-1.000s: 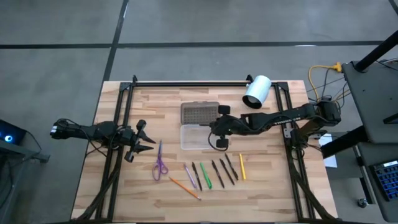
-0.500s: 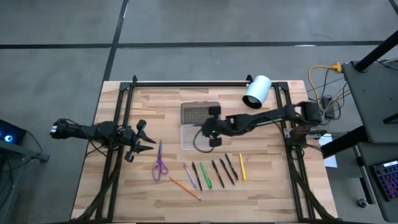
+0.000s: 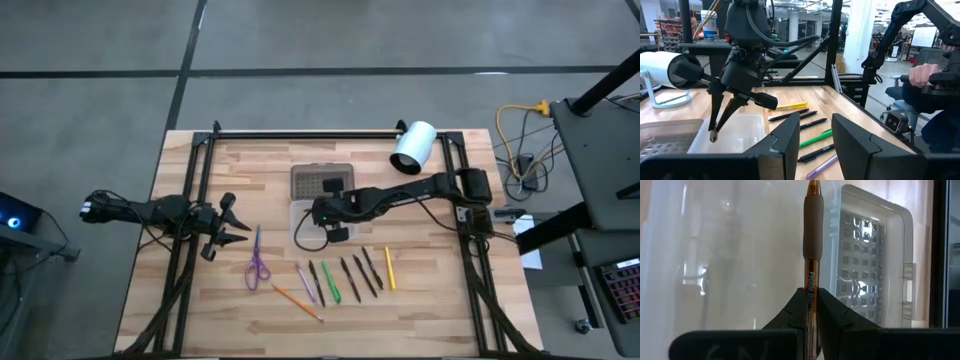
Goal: Pick & place school supplies into a supply box
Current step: Put the brown pen into the supply box
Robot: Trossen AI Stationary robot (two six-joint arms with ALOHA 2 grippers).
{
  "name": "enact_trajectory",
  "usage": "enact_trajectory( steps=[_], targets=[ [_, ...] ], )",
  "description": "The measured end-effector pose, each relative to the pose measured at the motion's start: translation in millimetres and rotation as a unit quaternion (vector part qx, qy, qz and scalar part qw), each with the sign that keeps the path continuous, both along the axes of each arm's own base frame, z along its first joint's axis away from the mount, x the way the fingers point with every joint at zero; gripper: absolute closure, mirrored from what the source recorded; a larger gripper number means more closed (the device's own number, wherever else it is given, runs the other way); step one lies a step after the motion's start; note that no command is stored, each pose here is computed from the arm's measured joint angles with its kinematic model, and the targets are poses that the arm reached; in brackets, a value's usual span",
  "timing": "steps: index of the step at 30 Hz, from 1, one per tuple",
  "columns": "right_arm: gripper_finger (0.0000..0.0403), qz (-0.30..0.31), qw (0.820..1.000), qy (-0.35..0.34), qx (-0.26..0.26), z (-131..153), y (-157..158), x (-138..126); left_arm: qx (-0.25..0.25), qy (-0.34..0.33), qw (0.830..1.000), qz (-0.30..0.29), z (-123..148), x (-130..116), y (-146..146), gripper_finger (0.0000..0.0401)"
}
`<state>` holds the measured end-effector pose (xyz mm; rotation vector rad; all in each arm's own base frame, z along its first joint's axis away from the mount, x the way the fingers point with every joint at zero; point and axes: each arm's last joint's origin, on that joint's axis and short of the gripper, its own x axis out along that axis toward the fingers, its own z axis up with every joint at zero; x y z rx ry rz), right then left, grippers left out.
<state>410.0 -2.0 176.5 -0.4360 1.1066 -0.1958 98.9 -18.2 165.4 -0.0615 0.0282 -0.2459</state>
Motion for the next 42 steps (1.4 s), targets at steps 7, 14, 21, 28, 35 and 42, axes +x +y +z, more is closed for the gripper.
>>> enact_trajectory(
  steps=[7,14,21,28,35,42],
  targets=[
    [0.0390,-0.002,1.000,0.002,0.003,5.5,0.2,-2.1,0.000,0.000,1.000,0.000,-0.1,0.0,0.0,0.0302],
    [0.0390,0.009,1.000,0.003,0.025,5.2,1.5,-2.3,0.000,0.000,1.000,0.000,-0.1,0.1,0.0,0.0302],
    [0.0390,-0.006,0.999,0.001,0.033,4.6,1.3,-3.1,0.000,0.000,1.000,0.000,-0.1,0.1,0.0,0.0302],
    [0.0390,-0.023,0.999,0.002,0.040,3.8,0.1,-4.3,0.000,0.001,1.000,0.000,-0.1,0.1,0.0,0.0302],
    [0.0379,-0.028,0.999,0.004,0.043,1.6,0.4,-5.6,0.000,0.000,1.000,0.000,-0.1,0.1,0.0,0.0302],
    [0.0323,-0.034,0.998,0.002,0.043,1.2,0.2,-5.9,0.000,0.000,1.000,0.000,-0.1,0.1,0.0,0.0302]
  ],
)
